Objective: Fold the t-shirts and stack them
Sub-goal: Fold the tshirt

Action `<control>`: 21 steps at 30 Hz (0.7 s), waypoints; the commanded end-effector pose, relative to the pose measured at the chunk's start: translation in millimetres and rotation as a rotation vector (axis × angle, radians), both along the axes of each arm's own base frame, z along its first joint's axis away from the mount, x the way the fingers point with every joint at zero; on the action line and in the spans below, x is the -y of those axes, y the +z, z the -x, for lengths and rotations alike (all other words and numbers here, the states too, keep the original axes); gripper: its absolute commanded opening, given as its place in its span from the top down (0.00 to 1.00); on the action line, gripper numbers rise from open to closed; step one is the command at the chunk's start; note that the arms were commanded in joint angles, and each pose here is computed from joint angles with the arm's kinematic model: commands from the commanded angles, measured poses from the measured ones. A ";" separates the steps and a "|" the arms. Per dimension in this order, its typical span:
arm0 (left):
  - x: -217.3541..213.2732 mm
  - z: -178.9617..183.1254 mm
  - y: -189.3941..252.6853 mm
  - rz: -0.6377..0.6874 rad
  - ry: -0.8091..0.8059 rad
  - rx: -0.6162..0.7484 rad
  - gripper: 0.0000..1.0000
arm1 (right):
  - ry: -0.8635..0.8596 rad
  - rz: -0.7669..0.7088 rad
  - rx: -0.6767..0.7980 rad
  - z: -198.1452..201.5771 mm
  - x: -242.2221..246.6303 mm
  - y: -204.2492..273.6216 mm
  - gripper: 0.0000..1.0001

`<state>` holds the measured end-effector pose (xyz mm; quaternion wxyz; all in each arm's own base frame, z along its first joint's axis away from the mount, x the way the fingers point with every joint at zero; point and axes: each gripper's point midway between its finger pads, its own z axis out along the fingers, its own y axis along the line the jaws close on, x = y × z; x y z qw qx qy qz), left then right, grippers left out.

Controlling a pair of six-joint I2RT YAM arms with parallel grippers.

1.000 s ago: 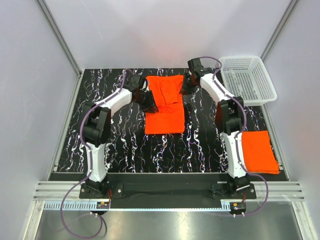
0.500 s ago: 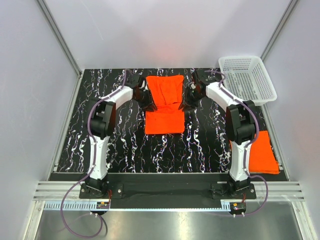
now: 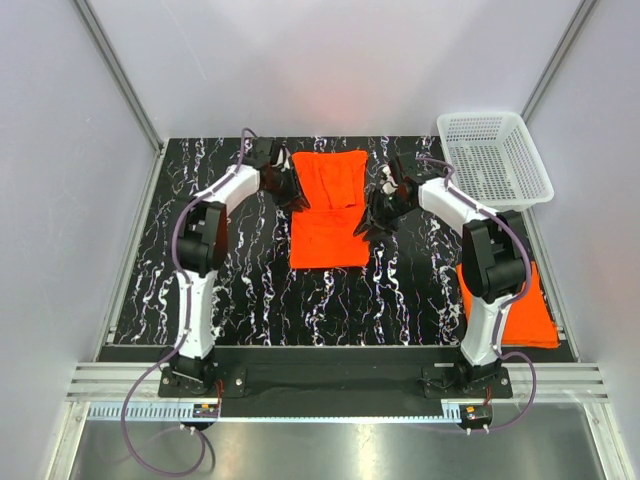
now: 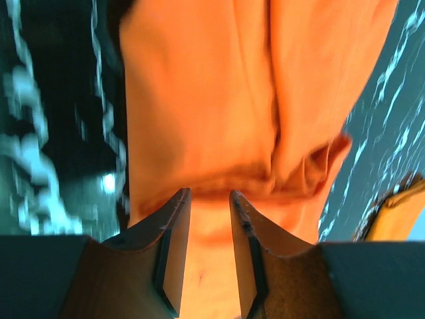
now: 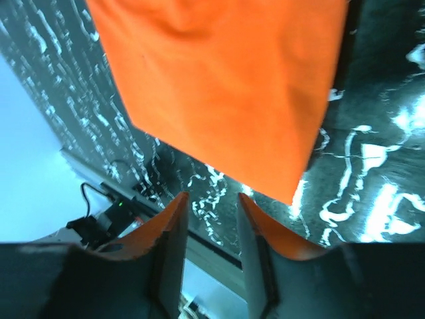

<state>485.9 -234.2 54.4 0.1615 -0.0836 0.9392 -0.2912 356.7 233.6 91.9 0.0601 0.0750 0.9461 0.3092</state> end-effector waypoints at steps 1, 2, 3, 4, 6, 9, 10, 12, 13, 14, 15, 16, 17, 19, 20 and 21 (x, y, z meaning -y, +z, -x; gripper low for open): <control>3.0 29.7 68.4 0.021 -0.044 0.102 0.65 | 0.080 -0.127 -0.001 11.6 -18.5 12.5 0.60; 10.0 42.6 68.5 0.032 -0.066 0.088 0.65 | 0.087 -0.154 -0.014 14.5 -22.2 10.8 0.62; 10.1 59.8 62.8 0.030 -0.078 0.059 0.65 | 0.090 -0.159 -0.017 14.9 -22.8 8.4 0.65; 13.3 69.5 58.9 0.028 -0.094 0.047 0.65 | 0.089 -0.164 -0.021 15.3 -22.9 6.2 0.69; 18.7 94.8 39.1 0.022 -0.124 -0.007 0.66 | 0.102 -0.171 -0.035 18.5 -23.4 -2.6 0.74; 20.2 111.7 10.0 0.055 -0.111 -0.084 0.67 | 0.105 -0.145 -0.067 25.6 -18.3 -23.1 0.82; 18.4 113.5 2.3 0.052 -0.107 -0.101 0.67 | 0.104 -0.136 -0.073 27.3 -16.1 -29.1 0.82; 8.1 118.8 -17.2 0.008 -0.116 -0.121 0.68 | 0.099 -0.095 -0.089 34.1 -6.6 -45.5 0.83; 2.9 122.4 -23.7 -0.017 -0.119 -0.132 0.67 | 0.093 -0.079 -0.096 34.6 -1.4 -52.9 0.82; -4.3 123.2 -28.0 -0.039 -0.125 -0.130 0.68 | 0.091 -0.052 -0.113 40.6 4.8 -63.1 0.82; -6.8 127.3 -29.2 -0.044 -0.135 -0.135 0.68 | 0.085 -0.041 -0.122 42.5 8.9 -68.2 0.82; -9.9 130.7 -27.0 -0.055 -0.143 -0.137 0.68 | 0.084 -0.036 -0.129 45.9 11.1 -70.2 0.82; -11.0 130.8 -14.6 -0.055 -0.155 -0.101 0.67 | 0.079 -0.023 -0.140 51.3 15.3 -74.0 0.82; -10.9 136.0 -0.5 -0.041 -0.164 -0.076 0.65 | 0.075 -0.016 -0.110 52.2 18.3 -64.7 0.81; -7.8 138.7 16.2 -0.013 -0.174 -0.046 0.64 | 0.072 -0.003 -0.100 53.3 20.9 -62.8 0.80; -5.7 142.3 22.3 0.001 -0.179 -0.040 0.62 | 0.071 -0.004 -0.088 53.4 20.8 -57.5 0.80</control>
